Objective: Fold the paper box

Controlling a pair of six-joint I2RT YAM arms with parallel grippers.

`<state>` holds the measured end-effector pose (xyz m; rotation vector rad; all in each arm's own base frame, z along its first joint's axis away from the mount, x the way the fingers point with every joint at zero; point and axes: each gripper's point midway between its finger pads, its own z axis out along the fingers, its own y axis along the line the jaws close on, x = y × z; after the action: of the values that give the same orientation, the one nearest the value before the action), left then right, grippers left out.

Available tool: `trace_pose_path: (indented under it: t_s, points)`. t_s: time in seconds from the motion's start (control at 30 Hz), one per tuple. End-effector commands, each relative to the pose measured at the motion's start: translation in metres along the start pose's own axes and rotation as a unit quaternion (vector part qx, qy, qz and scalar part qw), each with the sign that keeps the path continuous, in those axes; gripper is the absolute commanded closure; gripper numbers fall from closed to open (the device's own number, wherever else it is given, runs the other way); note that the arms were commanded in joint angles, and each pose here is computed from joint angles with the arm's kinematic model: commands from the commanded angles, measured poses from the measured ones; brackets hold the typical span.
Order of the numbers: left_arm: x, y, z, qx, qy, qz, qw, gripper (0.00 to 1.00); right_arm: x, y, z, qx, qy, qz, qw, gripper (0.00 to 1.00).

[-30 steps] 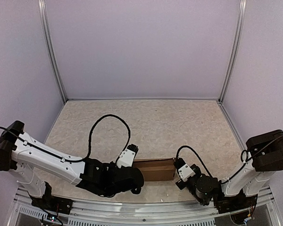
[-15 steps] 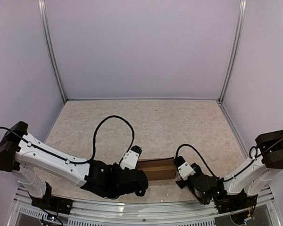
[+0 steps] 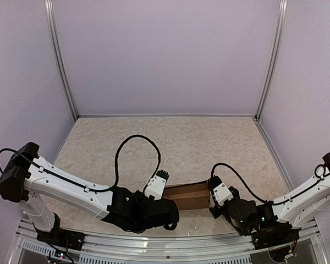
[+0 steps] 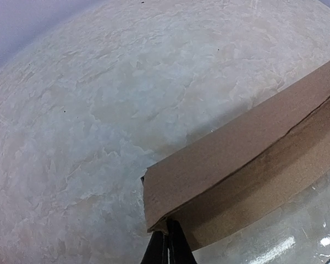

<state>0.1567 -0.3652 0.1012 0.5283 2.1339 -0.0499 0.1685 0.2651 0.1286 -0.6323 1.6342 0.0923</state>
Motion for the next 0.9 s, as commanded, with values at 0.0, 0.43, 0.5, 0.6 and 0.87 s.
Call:
trace_pose_path:
  t_s: [0.0,0.43,0.5,0.6,0.87]
  points:
    - [0.03,-0.019,0.007,0.021,0.051,0.031,0.998,1.0,-0.009,0.016,-0.008,-0.053,0.019,0.034,0.998,1.0]
    - [0.022,-0.021,0.007,0.011,0.045,0.054,0.998,1.0,0.004,0.004,-0.016,-0.095,0.107,0.138,0.98,1.0]
    - [0.021,-0.02,0.006,0.008,0.043,0.059,0.997,1.0,0.006,0.004,-0.017,-0.101,0.119,0.16,0.975,1.0]
    - [0.02,-0.019,0.006,0.005,0.041,0.063,0.997,1.0,0.009,0.001,-0.016,-0.107,0.139,0.203,0.963,1.0]
    - [0.018,-0.021,0.006,0.001,0.04,0.072,0.997,1.0,0.012,-0.01,-0.016,-0.104,0.178,0.319,0.925,1.0]
